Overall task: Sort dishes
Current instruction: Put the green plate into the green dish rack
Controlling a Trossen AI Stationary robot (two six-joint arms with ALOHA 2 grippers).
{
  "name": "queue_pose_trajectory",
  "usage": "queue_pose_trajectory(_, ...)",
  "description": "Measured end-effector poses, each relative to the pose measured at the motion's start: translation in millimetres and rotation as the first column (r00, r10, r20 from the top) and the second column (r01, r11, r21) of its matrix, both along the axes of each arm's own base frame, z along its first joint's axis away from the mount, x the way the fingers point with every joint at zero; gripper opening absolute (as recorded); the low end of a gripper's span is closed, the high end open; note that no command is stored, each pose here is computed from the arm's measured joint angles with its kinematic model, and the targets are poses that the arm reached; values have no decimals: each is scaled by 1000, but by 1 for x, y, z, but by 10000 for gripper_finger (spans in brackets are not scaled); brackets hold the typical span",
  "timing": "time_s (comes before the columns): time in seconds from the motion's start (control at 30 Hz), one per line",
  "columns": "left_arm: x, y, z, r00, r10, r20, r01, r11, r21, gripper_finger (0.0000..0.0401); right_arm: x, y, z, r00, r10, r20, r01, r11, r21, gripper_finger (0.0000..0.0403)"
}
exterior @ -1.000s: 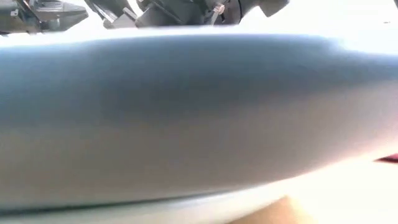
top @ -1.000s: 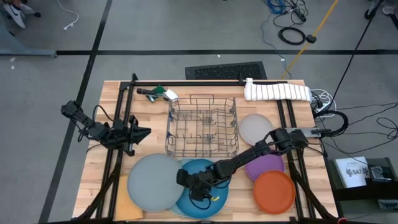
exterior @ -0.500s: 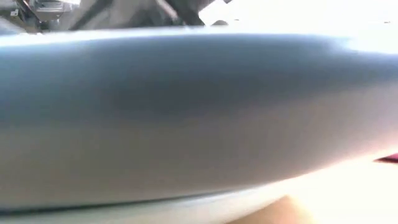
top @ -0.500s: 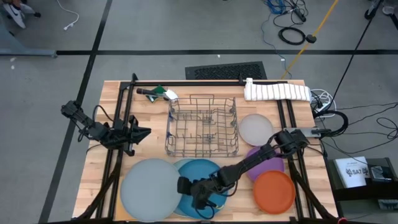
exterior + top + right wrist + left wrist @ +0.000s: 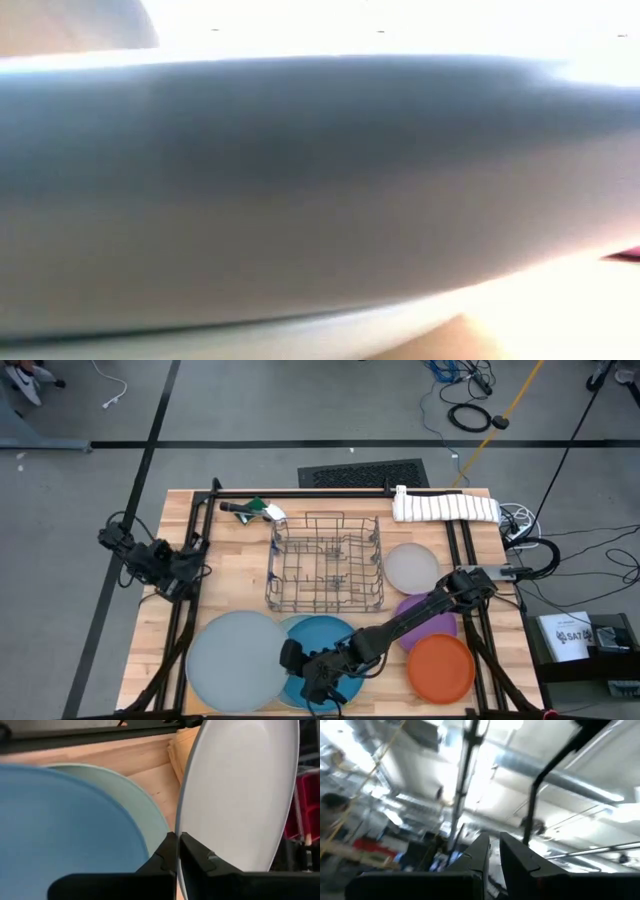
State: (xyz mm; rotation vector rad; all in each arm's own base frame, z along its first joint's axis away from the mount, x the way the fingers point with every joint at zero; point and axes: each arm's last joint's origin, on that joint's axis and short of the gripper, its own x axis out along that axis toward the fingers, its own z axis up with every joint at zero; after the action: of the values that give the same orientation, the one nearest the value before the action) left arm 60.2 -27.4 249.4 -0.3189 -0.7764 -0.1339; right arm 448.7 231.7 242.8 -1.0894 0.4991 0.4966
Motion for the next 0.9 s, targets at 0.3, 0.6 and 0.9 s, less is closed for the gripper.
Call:
queue_pose_trajectory(0.3, -11, 1, 27, 981, -113, 157, 95, 988, 120, 45, -8, -6, 66, 997, -47, -56, 48, 998, 29, 0)
queue_pose_trajectory(0.6, -24, 7, 70, 976, -166, 141, 137, 971, 195, 45, -25, -33, 120, 985, -161, -63, 166, 981, 97, 0)
queue_pose_trajectory(0.9, -32, 12, 90, 974, -163, 154, 127, 966, 225, 45, -53, -74, 161, 950, -299, -90, 310, 939, 148, 0)
